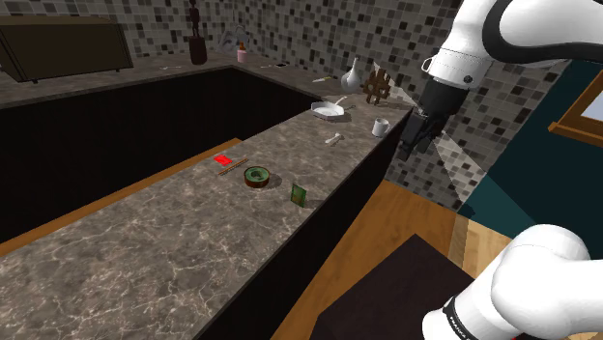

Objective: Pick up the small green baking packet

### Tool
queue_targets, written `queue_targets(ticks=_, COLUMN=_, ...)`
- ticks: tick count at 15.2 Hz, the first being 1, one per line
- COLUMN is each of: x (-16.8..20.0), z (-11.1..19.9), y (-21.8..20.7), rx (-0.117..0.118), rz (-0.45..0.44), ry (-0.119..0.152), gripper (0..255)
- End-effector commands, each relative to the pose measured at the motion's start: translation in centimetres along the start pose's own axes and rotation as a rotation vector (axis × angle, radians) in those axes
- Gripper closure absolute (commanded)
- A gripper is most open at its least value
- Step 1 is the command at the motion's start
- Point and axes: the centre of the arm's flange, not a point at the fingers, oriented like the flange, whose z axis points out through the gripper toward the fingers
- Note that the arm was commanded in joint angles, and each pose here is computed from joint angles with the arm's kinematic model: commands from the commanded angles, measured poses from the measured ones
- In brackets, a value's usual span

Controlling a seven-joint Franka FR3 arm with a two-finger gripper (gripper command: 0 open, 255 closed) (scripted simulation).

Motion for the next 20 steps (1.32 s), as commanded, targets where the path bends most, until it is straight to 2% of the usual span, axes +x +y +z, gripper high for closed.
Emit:
queue_targets(ticks=1, x=0.0, z=0.0, y=0.0, rx=0.0, rz=0.0, ry=0.0, gripper=0)
queue_targets(ticks=20, x=17.3, z=17.7, y=3.7, rx=-0.027, rz=-0.171, ry=-0.004, gripper=0)
